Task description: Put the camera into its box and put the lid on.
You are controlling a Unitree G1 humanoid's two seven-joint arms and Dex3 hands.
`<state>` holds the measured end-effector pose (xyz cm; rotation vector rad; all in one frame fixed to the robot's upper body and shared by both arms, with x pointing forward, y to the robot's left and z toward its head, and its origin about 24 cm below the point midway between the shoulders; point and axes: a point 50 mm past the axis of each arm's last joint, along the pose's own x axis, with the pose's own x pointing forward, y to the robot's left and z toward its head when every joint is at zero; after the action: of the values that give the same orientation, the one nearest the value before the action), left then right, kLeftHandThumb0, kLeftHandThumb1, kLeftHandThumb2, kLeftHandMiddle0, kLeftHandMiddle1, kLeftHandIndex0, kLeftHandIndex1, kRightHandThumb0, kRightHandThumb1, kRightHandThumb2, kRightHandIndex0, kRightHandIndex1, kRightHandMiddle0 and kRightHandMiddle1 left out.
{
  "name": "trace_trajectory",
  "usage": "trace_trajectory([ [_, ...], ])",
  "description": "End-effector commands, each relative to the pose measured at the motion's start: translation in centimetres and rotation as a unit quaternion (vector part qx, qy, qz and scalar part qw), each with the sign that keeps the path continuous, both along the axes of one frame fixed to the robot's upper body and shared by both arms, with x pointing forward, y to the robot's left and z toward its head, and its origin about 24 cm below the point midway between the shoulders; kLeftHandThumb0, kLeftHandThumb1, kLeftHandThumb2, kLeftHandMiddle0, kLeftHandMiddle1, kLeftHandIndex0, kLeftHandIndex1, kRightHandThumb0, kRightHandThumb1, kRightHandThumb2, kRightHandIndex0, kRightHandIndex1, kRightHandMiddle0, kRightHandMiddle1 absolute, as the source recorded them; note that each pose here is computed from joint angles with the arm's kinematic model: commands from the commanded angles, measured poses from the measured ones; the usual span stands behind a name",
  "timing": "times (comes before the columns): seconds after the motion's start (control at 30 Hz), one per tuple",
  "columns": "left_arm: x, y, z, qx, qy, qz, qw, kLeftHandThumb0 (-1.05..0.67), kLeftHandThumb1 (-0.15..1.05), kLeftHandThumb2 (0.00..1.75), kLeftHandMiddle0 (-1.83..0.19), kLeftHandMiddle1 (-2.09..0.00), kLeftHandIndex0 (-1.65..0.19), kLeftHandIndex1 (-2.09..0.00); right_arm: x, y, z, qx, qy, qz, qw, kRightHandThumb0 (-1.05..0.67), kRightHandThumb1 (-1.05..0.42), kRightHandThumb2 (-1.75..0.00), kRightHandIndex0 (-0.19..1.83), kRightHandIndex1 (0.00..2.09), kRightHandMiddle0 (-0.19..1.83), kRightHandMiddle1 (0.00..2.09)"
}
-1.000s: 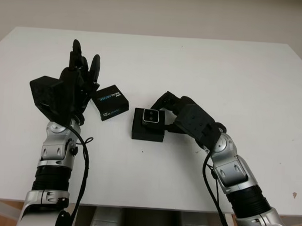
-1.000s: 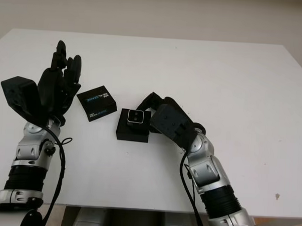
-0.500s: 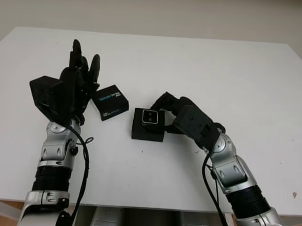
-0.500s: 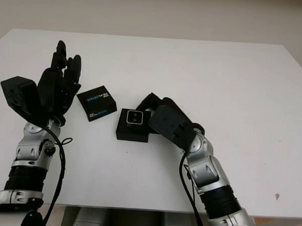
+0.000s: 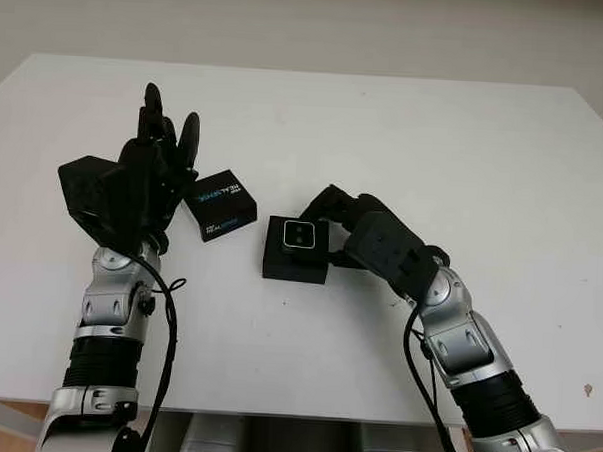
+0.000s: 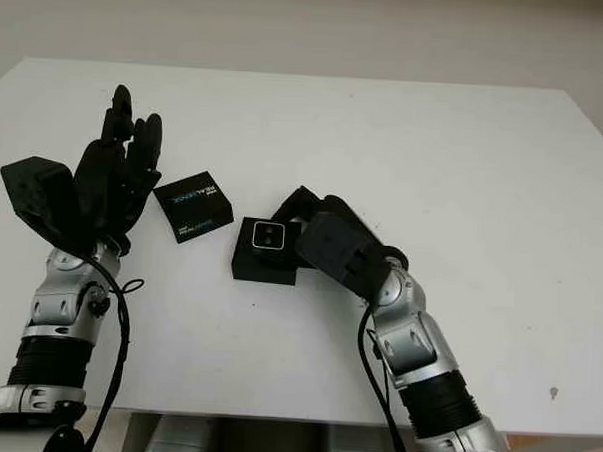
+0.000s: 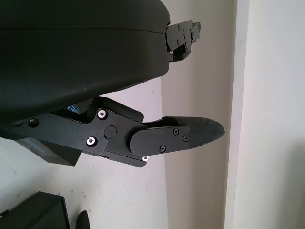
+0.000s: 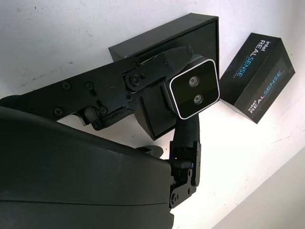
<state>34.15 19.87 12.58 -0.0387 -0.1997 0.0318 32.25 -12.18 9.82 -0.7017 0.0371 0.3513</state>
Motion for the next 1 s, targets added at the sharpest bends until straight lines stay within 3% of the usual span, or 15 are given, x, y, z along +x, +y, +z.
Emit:
trace_trajectory([
  [0.0, -0.1, -0.1, 0.3, -0.002, -0.006, -0.001, 1.000, -0.63, 1.05, 0.48, 0.19, 0.00, 0.19, 0.00, -0.2, 0.0, 0.0, -0.009, -0.003, -0.001, 1.000, -0.37, -1.00, -0.05, 0.34, 0.06, 0.27, 1.78],
  [0.23, -0.2, -0.1, 0.3, 0.000, -0.007, -0.003, 1.000, -0.63, 1.05, 0.48, 0.19, 0.00, 0.19, 0.00, -0.6, -0.1, 0.1, -0.051, -0.004, 0.016, 0.999, -0.45, -0.96, -0.05, 0.32, 0.05, 0.22, 1.64],
  [0.27, -0.2, -0.1, 0.3, -0.001, -0.007, -0.003, 1.000, -0.63, 1.05, 0.48, 0.19, 0.00, 0.19, 0.00, -0.7, -0.1, 0.2, -0.057, -0.005, 0.020, 0.998, -0.50, -0.95, -0.05, 0.28, 0.03, 0.13, 1.45],
  [0.43, -0.1, 0.0, 0.3, -0.001, -0.008, -0.002, 1.000, -0.64, 1.05, 0.47, 0.19, -0.01, 0.19, -0.01, -1.3, -0.3, 0.7, -0.084, -0.026, 0.041, 0.995, -0.60, -0.94, -0.05, 0.14, 0.01, -0.04, 1.00],
  [0.6, -0.1, -0.1, 0.3, -0.003, -0.011, -0.005, 1.000, -0.64, 1.05, 0.47, 0.19, 0.00, 0.19, 0.00, -1.8, -0.6, 1.2, -0.101, -0.063, 0.049, 0.992, -0.59, -0.94, -0.05, 0.07, 0.04, 0.01, 0.53],
  [0.97, -0.1, -0.3, 0.2, -0.004, -0.007, -0.008, 1.000, -0.65, 1.05, 0.46, 0.19, -0.01, 0.18, -0.02, -2.3, -1.3, 2.0, -0.120, -0.105, 0.049, 0.986, -0.60, -0.94, -0.05, 0.05, 0.05, 0.06, 0.37],
])
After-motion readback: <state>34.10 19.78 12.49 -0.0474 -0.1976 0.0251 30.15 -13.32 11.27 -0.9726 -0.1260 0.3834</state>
